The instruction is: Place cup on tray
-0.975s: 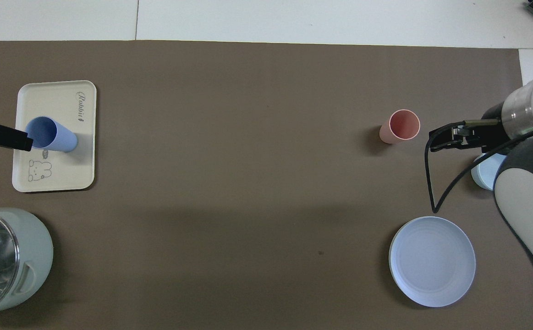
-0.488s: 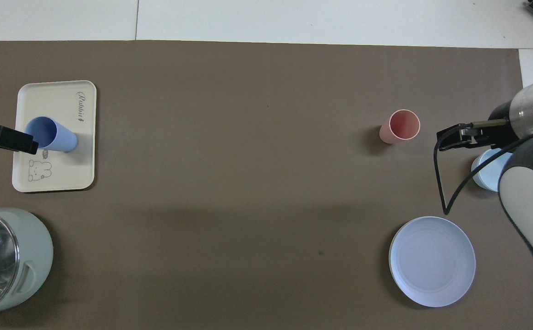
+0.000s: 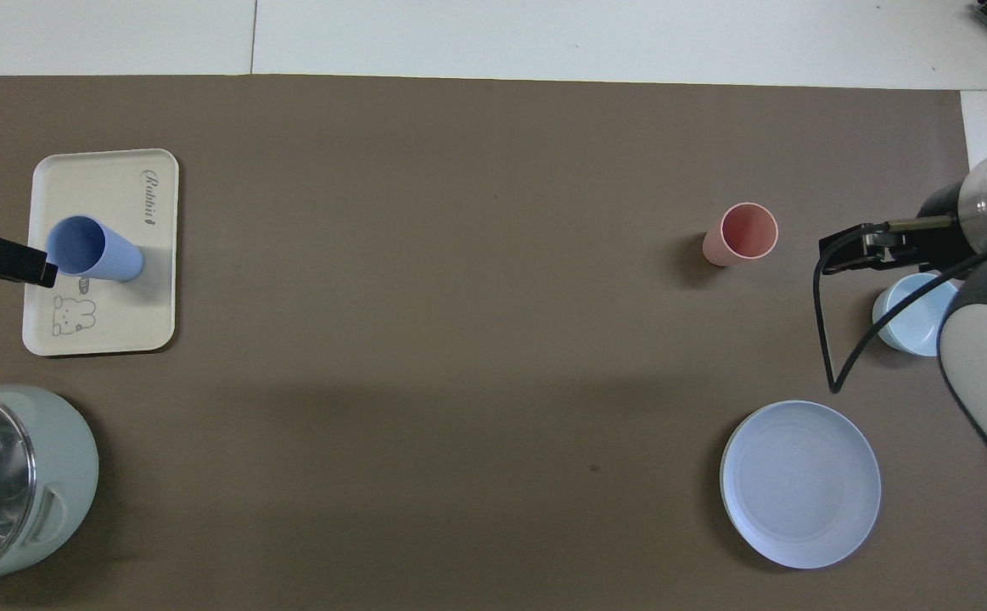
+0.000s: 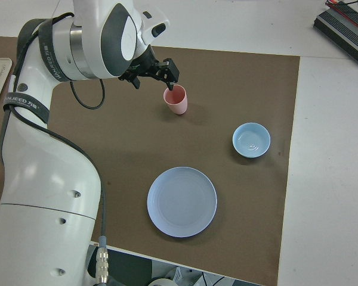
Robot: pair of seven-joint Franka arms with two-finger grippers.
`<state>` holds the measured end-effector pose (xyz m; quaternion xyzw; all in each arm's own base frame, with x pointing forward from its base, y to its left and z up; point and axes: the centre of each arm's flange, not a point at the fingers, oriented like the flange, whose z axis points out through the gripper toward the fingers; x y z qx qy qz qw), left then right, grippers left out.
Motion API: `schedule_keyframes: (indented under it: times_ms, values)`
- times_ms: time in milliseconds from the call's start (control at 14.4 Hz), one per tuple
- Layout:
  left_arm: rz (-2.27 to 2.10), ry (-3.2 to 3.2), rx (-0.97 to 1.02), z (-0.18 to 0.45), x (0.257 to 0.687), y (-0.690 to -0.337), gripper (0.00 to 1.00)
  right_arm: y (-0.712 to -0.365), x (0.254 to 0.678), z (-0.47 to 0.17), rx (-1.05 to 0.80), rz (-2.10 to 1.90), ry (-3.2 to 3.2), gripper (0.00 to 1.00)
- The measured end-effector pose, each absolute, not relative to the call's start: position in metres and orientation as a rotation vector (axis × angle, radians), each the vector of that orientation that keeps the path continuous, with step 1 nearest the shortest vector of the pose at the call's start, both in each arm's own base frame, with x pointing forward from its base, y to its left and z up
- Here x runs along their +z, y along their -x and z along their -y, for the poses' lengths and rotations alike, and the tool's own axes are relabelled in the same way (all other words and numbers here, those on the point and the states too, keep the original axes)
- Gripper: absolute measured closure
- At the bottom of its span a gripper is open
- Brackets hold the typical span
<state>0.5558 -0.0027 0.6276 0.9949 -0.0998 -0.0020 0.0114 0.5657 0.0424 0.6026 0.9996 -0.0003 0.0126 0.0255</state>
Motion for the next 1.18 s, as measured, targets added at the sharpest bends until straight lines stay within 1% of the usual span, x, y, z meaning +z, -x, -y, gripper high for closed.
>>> schedule_keyframes:
  times_ms: [279,488,766,1184]
  values:
    - [0.311,-3.103,-0.006,0.003,0.628,-0.556,0.0,-0.567,0.606,-0.031,0.048,0.034,-3.09,0.0]
    - [0.311,-3.103,-0.006,0.003,0.628,-0.556,0.0,-0.56,0.619,-0.03,0.068,0.037,-3.092,0.0]
    - [0.311,-3.103,-0.006,0.003,0.628,-0.556,0.0,-0.554,0.624,-0.013,0.04,0.096,-3.122,0.0]
    - [0.311,-3.103,-0.006,0.003,0.628,-0.556,0.0,-0.551,0.621,-0.011,-0.009,0.102,-3.122,0.0]
